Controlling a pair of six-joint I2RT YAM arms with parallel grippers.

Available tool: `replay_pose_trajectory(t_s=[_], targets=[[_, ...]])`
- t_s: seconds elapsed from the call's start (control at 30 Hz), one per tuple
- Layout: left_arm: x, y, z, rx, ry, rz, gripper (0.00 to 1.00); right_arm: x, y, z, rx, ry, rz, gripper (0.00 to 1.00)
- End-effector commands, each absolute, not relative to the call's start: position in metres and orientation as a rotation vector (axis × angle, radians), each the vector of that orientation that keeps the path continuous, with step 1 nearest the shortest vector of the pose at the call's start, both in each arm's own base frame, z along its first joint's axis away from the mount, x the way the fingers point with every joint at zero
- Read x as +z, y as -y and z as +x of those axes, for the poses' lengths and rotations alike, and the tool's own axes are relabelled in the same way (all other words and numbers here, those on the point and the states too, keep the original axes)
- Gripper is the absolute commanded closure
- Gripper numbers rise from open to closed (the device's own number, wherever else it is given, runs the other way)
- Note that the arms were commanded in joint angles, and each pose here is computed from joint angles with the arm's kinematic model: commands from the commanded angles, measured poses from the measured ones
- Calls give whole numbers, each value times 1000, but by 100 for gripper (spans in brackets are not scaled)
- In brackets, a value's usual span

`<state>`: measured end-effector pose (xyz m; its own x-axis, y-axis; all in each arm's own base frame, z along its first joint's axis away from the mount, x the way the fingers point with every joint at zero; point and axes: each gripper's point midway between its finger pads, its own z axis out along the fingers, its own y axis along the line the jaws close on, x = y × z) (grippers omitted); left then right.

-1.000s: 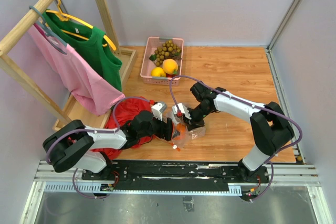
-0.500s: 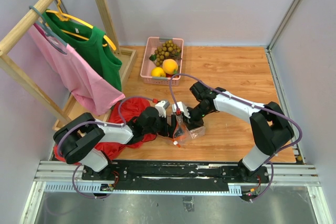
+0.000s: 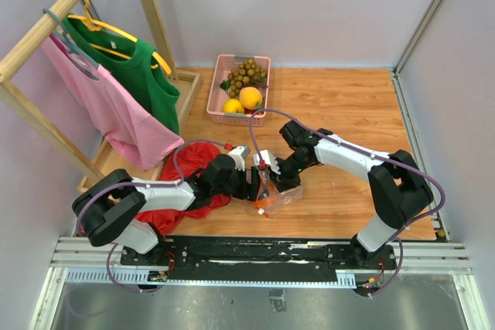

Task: Open the zip-top bag and remove the fake food
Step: Pick up the fake fruit from the zipper food storage bag.

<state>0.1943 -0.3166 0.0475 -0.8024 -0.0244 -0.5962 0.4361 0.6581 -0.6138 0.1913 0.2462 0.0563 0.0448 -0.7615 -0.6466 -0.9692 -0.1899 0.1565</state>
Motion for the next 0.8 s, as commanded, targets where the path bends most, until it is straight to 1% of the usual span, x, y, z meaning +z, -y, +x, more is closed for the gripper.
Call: replay_pose_trajectory(t_s=[0.0, 0.03, 0.07, 0.23, 0.37, 0.43, 0.6, 0.63, 0.67, 0.77], targets=[[55, 299, 197, -968, -2295, 276, 42, 56, -250, 185, 885, -1707, -2046, 95], [56, 296, 197, -959, -2293, 262, 42, 56, -249, 186, 876, -1708, -2050, 98], [57, 292, 196, -954, -2292, 240, 41, 55, -248, 187, 867, -1709, -2054, 99], [53, 277, 194, -898, -2317, 177, 38, 54, -246, 190, 851, -1719, -2059, 99], [63, 278, 193, -929, -2250, 230, 28, 59, -249, 185, 898, -1683, -2061, 99], [77, 283, 194, -959, -2157, 304, 23, 66, -252, 178, 960, -1641, -2055, 94], [101, 283, 199, -879, -1940, 534, 10, 77, -254, 166, 1031, -1557, -2057, 84], [105, 282, 200, -862, -1903, 563, 4, 78, -254, 166, 1034, -1552, -2057, 83], [109, 281, 201, -849, -1870, 584, 1, 79, -254, 165, 1040, -1546, -2052, 81], [116, 275, 201, -838, -1816, 583, 1, 85, -252, 165, 1065, -1536, -2032, 77]])
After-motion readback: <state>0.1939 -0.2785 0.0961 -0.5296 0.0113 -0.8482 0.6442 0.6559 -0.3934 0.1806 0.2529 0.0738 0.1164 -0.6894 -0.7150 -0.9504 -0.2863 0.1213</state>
